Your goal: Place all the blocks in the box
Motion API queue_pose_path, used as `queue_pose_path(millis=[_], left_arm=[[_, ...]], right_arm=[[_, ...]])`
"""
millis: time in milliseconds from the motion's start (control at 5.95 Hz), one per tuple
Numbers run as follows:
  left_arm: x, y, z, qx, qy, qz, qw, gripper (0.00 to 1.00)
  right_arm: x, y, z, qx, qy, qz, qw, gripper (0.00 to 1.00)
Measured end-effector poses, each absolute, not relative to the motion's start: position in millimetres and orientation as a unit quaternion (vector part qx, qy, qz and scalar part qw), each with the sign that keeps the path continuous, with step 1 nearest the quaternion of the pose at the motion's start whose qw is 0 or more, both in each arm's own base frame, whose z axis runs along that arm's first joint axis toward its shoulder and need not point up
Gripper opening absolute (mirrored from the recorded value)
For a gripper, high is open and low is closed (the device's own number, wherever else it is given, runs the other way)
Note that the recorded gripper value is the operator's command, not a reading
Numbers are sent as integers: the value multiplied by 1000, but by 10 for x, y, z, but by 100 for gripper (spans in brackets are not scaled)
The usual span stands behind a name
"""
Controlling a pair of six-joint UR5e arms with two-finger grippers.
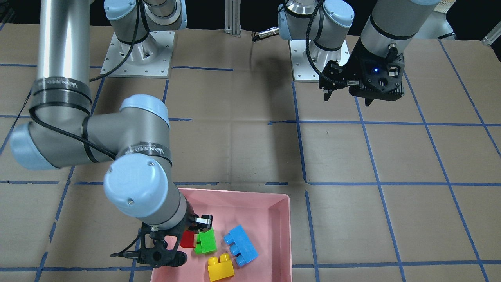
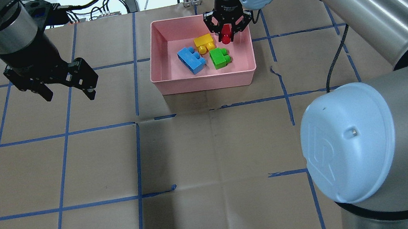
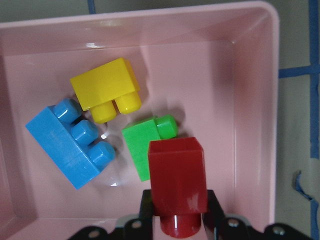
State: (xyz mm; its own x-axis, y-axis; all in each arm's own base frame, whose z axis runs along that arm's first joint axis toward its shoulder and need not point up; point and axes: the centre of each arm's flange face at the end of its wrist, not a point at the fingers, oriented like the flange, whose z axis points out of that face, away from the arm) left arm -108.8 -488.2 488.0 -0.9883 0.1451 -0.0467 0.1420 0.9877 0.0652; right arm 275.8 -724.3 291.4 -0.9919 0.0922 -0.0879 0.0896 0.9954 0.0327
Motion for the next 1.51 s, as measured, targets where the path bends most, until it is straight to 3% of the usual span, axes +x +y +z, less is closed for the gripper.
queue_pose_path(millis=[672, 1008, 1513], left_arm=[[-1058, -4879, 4955, 74, 996, 23, 38, 98], [-1082, -4869, 4941, 75, 996, 24, 37, 97], [-1154, -4858, 4903, 74, 997, 23, 6, 97]], right_arm=[[2721, -7252, 3037, 44, 998, 3, 40, 100], [2556, -7128, 3516, 50, 998, -16, 31, 99], [1754, -6358, 4431, 31, 999, -31, 2, 99]])
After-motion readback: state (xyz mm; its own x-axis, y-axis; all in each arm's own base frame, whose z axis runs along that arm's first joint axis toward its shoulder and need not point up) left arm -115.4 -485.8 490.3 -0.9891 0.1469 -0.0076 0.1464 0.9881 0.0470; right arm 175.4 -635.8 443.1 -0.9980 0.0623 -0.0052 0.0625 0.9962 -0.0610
